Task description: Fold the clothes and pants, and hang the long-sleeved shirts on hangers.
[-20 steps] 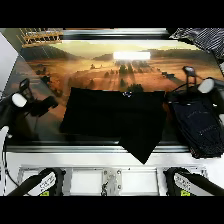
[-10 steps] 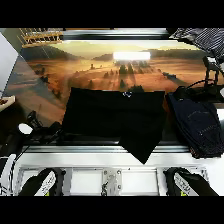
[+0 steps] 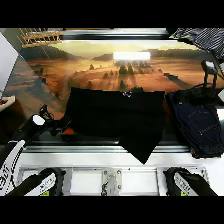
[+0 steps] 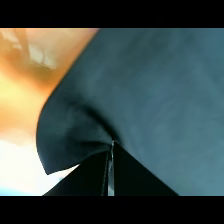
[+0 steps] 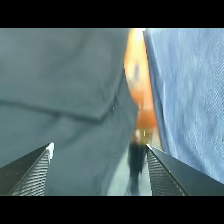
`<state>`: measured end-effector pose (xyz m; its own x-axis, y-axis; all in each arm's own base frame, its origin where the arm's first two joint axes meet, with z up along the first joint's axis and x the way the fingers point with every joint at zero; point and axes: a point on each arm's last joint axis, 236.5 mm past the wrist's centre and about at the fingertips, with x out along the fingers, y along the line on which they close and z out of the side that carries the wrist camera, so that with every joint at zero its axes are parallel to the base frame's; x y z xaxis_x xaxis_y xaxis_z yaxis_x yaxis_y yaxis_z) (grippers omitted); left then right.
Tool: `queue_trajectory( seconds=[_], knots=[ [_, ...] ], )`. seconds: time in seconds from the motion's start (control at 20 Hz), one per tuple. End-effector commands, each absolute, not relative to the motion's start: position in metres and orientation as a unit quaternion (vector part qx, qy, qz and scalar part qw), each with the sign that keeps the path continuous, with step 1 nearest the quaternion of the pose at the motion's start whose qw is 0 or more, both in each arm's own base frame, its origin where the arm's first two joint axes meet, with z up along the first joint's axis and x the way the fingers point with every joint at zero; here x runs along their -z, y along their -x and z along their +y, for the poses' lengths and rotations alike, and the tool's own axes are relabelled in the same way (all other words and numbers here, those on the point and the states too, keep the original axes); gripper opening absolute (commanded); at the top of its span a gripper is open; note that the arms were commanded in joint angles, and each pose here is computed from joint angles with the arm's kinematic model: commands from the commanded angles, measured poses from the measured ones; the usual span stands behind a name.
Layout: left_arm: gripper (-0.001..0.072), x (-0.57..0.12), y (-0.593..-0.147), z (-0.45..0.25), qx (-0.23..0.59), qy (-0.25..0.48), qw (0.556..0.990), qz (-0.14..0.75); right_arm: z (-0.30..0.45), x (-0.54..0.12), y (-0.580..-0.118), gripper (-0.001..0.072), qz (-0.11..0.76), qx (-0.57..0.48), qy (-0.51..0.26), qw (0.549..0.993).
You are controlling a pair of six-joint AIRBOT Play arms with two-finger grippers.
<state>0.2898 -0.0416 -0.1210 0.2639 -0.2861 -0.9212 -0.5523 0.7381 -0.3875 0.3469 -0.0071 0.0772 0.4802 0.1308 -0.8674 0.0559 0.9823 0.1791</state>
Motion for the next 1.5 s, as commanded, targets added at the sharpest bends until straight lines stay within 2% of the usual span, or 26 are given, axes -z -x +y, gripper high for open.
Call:
queue_trajectory(
  seconds=[0.0,0.15,0.3,0.4,0.5,0.65,0.8,0.85,0.9,0.95,1.0,1.05,1.15,1.25,1.45],
  knots=[
    [0.0004,0.106,-0.307,-0.047,-0.078,0.347,0.731,0.583,-0.013,-0.015,-0.297,0.0635,0.599,-0.007,-0.122,0.792],
    [0.0004,0.087,-0.309,-0.049,-0.051,0.325,0.754,0.568,0.003,0.061,-0.230,0.0636,0.678,0.006,-0.207,0.705],
    [0.0004,0.079,-0.308,-0.050,-0.043,0.322,0.760,0.563,0.036,0.103,-0.196,0.0635,0.695,0.000,-0.275,0.665],
    [0.0005,0.080,-0.306,-0.051,-0.043,0.322,0.757,0.567,0.059,0.115,-0.190,0.0627,0.690,-0.022,-0.296,0.660],
    [0.0004,0.080,-0.306,-0.051,-0.043,0.322,0.757,0.567,0.075,0.120,-0.190,0.0494,0.685,-0.035,-0.298,0.663],
    [0.0004,0.080,-0.308,-0.050,-0.043,0.322,0.759,0.564,0.095,0.120,-0.195,0.0485,0.678,-0.059,-0.283,0.676],
    [0.0004,0.080,-0.307,-0.050,-0.043,0.322,0.758,0.565,0.108,0.121,-0.188,0.0483,0.690,-0.078,-0.270,0.667],
    [0.0004,0.080,-0.307,-0.051,-0.043,0.322,0.757,0.567,0.109,0.121,-0.188,0.0380,0.690,-0.082,-0.267,0.668],
    [0.0004,0.080,-0.305,-0.051,-0.042,0.322,0.755,0.570,0.109,0.118,-0.188,0.0167,0.688,-0.089,-0.262,0.671],
    [0.0004,0.080,-0.301,-0.053,-0.039,0.320,0.750,0.577,0.108,0.114,-0.189,0.0075,0.687,-0.096,-0.254,0.675],
    [0.0005,0.081,-0.294,-0.052,-0.036,0.305,0.744,0.593,0.105,0.107,-0.187,0.0070,0.692,-0.104,-0.235,0.675],
    [0.0004,0.081,-0.285,-0.048,-0.035,0.280,0.740,0.610,0.099,0.100,-0.182,0.0011,0.701,-0.111,-0.206,0.674],
    [0.0004,0.076,-0.259,-0.034,-0.038,0.221,0.736,0.638,0.080,0.082,-0.169,0.0010,0.719,-0.113,-0.149,0.669],
    [0.0004,0.068,-0.228,-0.026,-0.040,0.186,0.726,0.660,0.068,0.064,-0.162,0.0010,0.721,-0.112,-0.122,0.672],
    [0.0004,0.052,-0.186,-0.031,-0.030,0.175,0.713,0.678,0.054,0.037,-0.164,0.0010,0.719,-0.105,-0.096,0.680]
  ],
)
